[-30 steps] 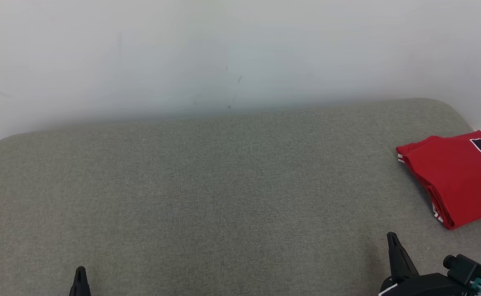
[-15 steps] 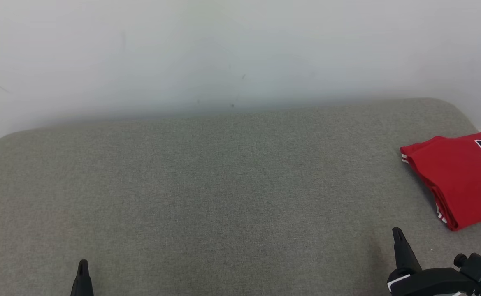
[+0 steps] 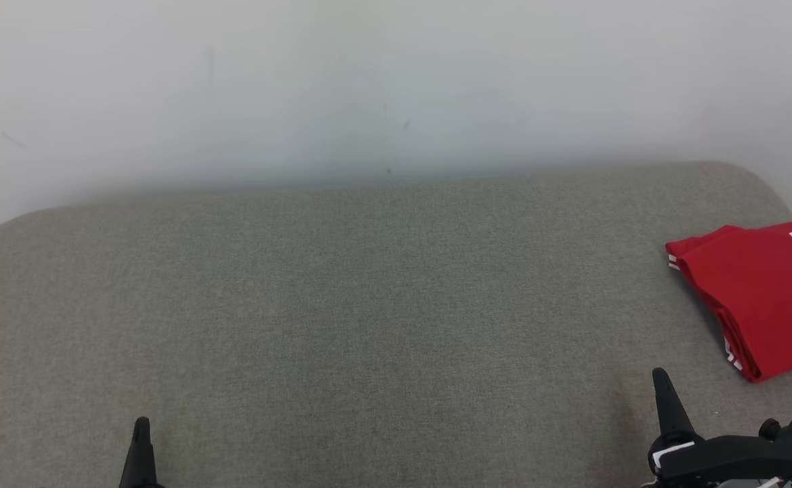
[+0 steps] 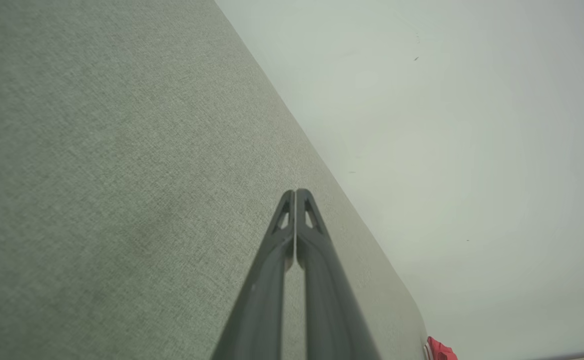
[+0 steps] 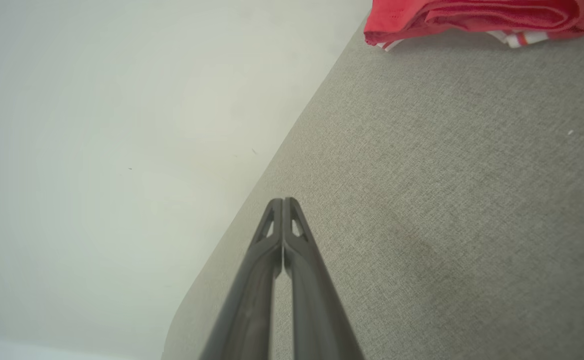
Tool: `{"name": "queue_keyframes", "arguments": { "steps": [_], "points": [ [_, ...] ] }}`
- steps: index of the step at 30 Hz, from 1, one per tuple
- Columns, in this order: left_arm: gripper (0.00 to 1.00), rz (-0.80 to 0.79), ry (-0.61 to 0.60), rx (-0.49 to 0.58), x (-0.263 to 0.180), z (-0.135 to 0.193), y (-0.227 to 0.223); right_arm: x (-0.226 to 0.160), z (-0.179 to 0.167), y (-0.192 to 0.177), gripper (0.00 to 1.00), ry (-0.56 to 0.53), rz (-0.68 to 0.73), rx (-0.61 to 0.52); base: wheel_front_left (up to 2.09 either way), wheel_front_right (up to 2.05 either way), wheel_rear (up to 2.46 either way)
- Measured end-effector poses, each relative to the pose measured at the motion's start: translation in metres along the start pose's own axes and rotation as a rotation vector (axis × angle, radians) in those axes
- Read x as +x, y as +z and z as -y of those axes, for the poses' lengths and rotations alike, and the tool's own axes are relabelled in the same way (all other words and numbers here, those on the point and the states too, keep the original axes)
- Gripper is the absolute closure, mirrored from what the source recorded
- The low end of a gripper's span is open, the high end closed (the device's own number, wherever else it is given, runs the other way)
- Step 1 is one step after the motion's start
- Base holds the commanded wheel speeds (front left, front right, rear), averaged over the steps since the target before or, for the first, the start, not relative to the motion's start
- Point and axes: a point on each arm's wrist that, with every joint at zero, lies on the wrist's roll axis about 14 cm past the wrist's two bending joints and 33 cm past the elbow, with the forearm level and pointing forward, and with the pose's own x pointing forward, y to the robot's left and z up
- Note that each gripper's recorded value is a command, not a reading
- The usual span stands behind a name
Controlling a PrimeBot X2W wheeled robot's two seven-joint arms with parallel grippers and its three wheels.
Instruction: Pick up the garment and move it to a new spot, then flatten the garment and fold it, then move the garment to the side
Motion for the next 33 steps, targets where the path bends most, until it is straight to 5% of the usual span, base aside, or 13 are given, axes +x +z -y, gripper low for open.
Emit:
{"name": "queue_keyframes", "arguments": {
  "steps": [33],
  "points": [
    [1.0,-0.016,-0.034,-0.3,0.008,0.01,0.005,0.01,-0.013,0.005,1.0,0.038,-0.002,0.308,0.0,0.0,0.0]
  ]
}}
